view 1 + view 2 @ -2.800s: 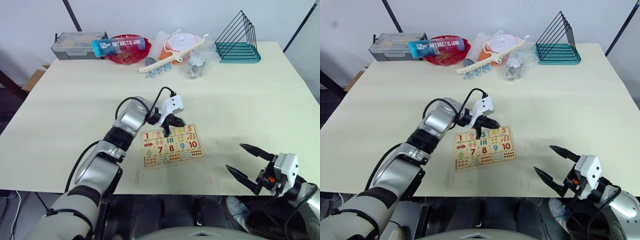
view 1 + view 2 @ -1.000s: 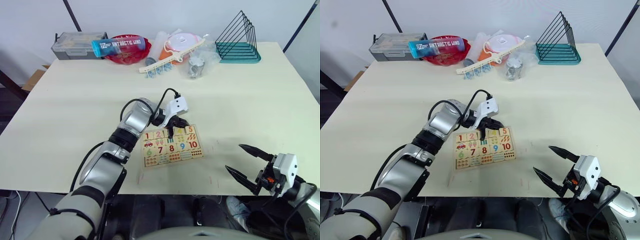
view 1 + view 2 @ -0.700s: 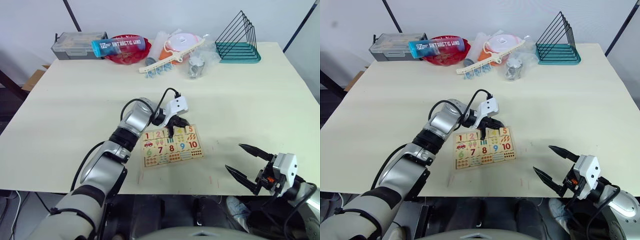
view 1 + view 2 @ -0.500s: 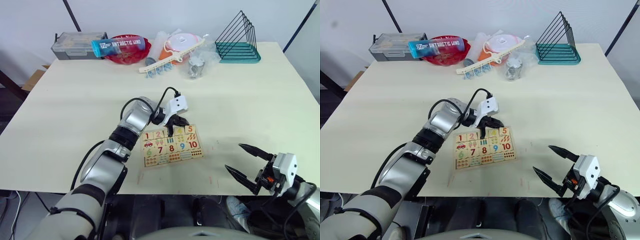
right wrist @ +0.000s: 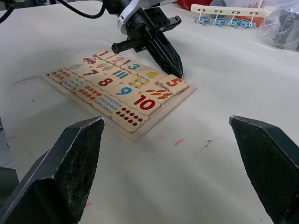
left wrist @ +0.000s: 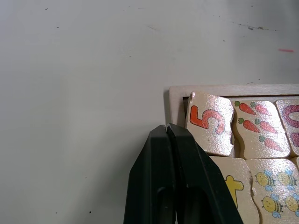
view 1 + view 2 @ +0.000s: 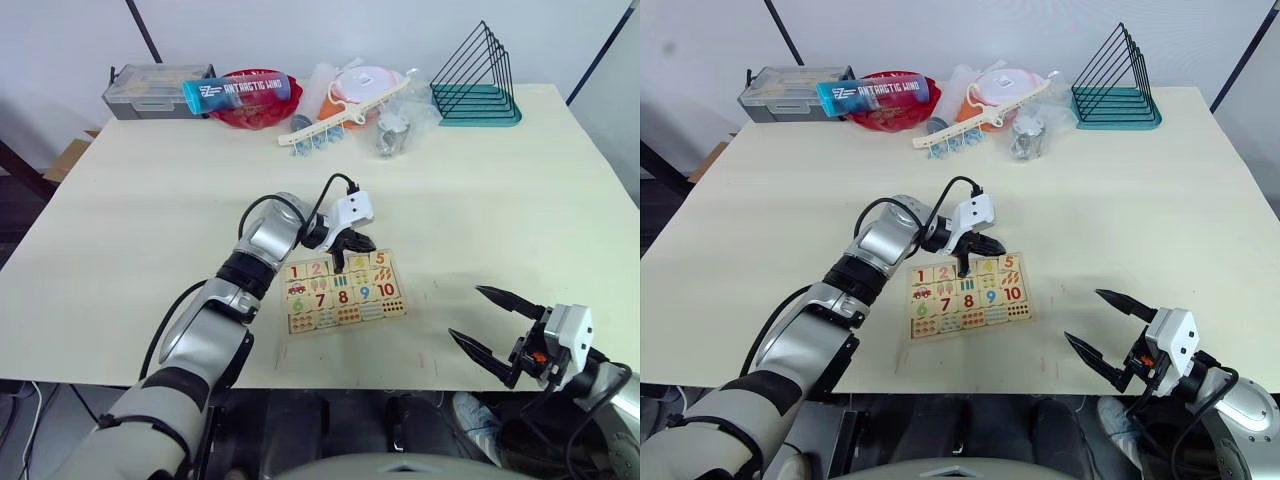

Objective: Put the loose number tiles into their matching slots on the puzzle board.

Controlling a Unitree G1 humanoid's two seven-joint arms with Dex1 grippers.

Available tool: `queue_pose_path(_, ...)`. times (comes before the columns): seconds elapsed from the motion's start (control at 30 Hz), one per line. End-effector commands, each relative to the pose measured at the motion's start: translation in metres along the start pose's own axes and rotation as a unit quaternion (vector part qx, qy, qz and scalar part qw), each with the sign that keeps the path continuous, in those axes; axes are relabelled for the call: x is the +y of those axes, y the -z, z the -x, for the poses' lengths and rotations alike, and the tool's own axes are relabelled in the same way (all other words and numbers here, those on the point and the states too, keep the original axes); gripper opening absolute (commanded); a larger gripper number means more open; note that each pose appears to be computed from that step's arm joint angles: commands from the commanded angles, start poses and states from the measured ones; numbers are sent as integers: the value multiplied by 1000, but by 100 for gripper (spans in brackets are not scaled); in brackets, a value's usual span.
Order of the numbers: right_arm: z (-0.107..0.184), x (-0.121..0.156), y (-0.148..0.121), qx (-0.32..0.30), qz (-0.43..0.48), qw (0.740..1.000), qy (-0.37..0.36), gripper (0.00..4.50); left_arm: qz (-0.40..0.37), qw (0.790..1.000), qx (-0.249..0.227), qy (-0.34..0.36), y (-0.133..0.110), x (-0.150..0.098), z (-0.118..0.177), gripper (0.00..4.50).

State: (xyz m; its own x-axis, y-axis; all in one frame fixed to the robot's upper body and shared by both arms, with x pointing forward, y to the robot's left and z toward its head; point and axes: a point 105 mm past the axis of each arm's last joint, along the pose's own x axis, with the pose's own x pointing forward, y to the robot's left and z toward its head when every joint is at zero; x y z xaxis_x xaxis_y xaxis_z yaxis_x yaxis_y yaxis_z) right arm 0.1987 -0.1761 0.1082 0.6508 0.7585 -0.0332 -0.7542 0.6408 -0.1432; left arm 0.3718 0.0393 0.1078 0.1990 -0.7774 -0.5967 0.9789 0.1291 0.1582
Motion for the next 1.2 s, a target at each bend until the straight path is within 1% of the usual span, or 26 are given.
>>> queue_pose_path(0.03,0,0,-5,-8,9,1000,-1,450,-17,1000,-13,7,-9,-3,1,7)
queue_pose_path(0.43,0,0,-5,-8,7,1000,-1,450,-24,999,-27,5,-14,-2,1,7)
queue_pose_path(1.2,0,-2,-4,-5,9,1000,-4,450,-28,999,-28,9,-13,-5,2,7)
